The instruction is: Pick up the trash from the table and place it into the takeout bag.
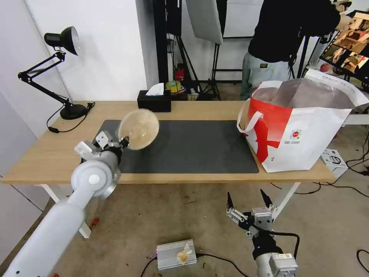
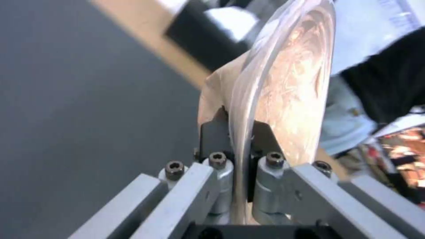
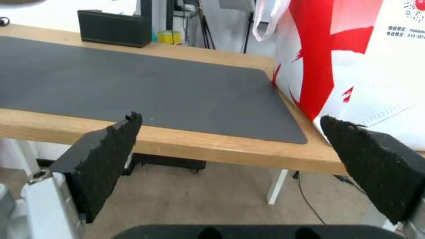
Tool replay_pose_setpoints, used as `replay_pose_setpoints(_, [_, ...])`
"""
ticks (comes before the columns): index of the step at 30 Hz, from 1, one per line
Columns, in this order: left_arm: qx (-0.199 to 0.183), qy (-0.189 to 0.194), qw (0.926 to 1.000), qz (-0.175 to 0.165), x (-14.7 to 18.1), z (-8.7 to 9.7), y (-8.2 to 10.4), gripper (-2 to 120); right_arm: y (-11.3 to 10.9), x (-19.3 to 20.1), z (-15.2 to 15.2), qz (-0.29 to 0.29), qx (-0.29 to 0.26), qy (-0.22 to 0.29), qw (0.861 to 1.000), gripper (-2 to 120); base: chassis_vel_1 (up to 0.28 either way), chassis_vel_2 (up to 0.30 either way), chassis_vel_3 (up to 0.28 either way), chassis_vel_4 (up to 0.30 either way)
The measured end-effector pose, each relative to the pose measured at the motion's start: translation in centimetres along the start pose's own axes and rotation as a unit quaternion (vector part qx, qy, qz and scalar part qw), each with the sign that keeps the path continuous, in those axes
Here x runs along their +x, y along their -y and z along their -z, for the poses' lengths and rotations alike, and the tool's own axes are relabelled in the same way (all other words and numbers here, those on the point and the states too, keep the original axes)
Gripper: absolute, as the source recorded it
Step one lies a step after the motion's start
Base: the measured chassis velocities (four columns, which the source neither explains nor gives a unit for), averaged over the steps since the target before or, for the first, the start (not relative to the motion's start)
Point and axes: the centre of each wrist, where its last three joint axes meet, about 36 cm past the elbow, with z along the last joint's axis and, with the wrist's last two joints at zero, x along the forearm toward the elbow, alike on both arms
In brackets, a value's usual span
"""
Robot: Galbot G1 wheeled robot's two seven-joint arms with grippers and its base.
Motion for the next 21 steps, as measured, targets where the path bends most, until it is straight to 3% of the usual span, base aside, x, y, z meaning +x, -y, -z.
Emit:
replay_pose_setpoints(6, [-0.009, 0.009, 0.9991, -0.042, -1.0, 0.5, 3.1, 1, 0.0, 0.0, 0.0, 0.0, 0.0, 0.0, 1.0, 100, 0.0, 0.0, 0.0, 0.0])
replay_pose_setpoints(12, [-0.013, 0.005, 0.997, -0.077, -2.7, -0.2, 5.4, 1, 0.0, 0.0, 0.0, 0.0, 0.0, 0.0, 1.0, 100, 0.0, 0.0, 0.0, 0.0])
replay_pose_setpoints(21, [-0.037, 0.01, 0.9904, -0.133, -6.2, -0.7, 11.7, 1, 0.0, 0.0, 0.0, 0.0, 0.0, 0.0, 1.0, 100, 0.0, 0.0, 0.0, 0.0])
